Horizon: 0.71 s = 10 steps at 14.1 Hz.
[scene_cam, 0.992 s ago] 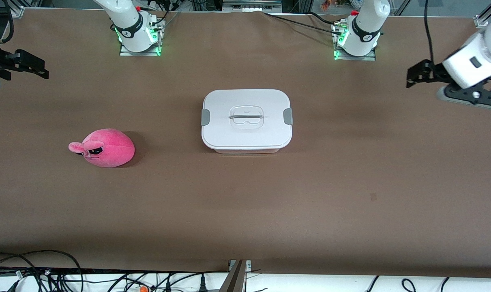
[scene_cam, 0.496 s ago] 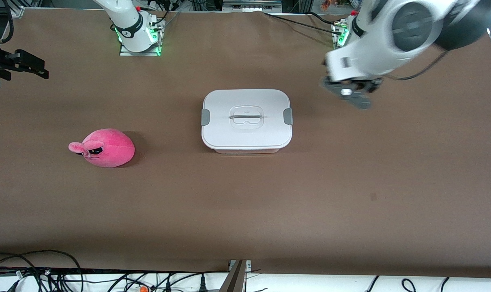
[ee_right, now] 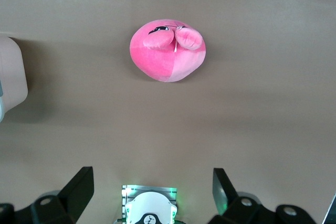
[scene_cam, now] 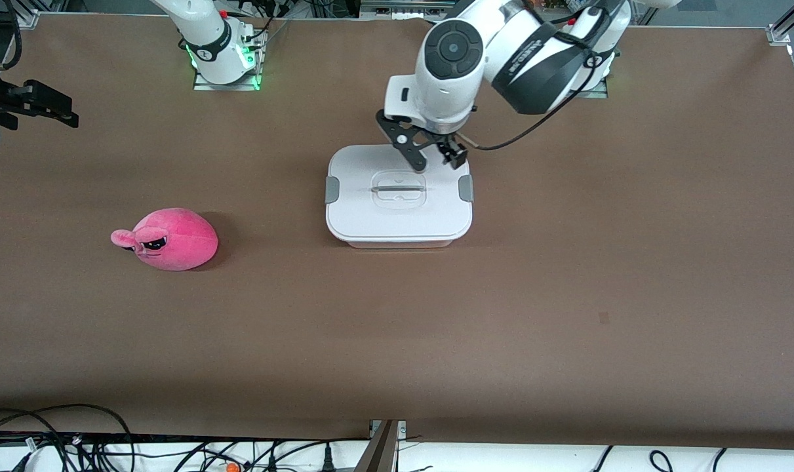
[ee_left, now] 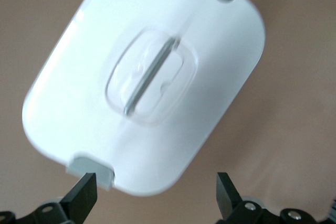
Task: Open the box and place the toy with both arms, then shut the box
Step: 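Reach the left gripper to the white lid handle and grasp it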
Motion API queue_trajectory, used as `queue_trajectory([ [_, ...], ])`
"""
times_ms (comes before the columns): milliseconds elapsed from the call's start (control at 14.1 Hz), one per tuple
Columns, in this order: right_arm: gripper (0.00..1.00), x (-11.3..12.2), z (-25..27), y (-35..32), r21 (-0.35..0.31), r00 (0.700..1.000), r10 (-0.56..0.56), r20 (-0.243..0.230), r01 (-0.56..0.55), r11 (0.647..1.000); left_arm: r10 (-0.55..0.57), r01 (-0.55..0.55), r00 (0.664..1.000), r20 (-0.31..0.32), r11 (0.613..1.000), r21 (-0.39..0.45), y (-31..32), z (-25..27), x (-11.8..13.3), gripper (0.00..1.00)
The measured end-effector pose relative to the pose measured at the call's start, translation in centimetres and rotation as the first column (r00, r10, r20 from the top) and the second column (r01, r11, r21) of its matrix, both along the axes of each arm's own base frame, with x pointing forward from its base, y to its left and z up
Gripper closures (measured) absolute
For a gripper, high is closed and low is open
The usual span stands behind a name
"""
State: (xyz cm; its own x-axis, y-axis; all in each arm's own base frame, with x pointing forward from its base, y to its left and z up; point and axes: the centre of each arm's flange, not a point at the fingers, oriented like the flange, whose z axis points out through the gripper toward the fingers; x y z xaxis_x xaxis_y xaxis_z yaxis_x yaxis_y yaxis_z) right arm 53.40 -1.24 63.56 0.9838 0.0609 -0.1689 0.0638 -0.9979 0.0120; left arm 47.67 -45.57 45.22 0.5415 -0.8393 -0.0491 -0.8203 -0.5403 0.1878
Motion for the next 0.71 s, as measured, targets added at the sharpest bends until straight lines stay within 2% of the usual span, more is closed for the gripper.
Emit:
queue_trajectory([
  [283, 0.0, 0.0, 0.0, 0.0, 0.0, 1.0, 0.0, 0.0, 0.0, 1.0, -0.129, 0.132, 0.99, 0.054, 0.989, -0.068, -1.3, -4.3, 2.0, 0.0],
  [567, 0.0, 0.0, 0.0, 0.0, 0.0, 1.0, 0.0, 0.001, 0.0, 1.0, -0.217, 0.221, 0.972, 0.093, 0.975, -0.028, -4.0, -8.7, 1.1, 0.0],
  [708, 0.0, 0.0, 0.0, 0.0, 0.0, 1.0, 0.0, 0.001, 0.0, 1.0, -0.253, 0.255, 0.961, 0.109, 0.967, -0.005, -4.9, -10.0, 0.5, 0.19],
])
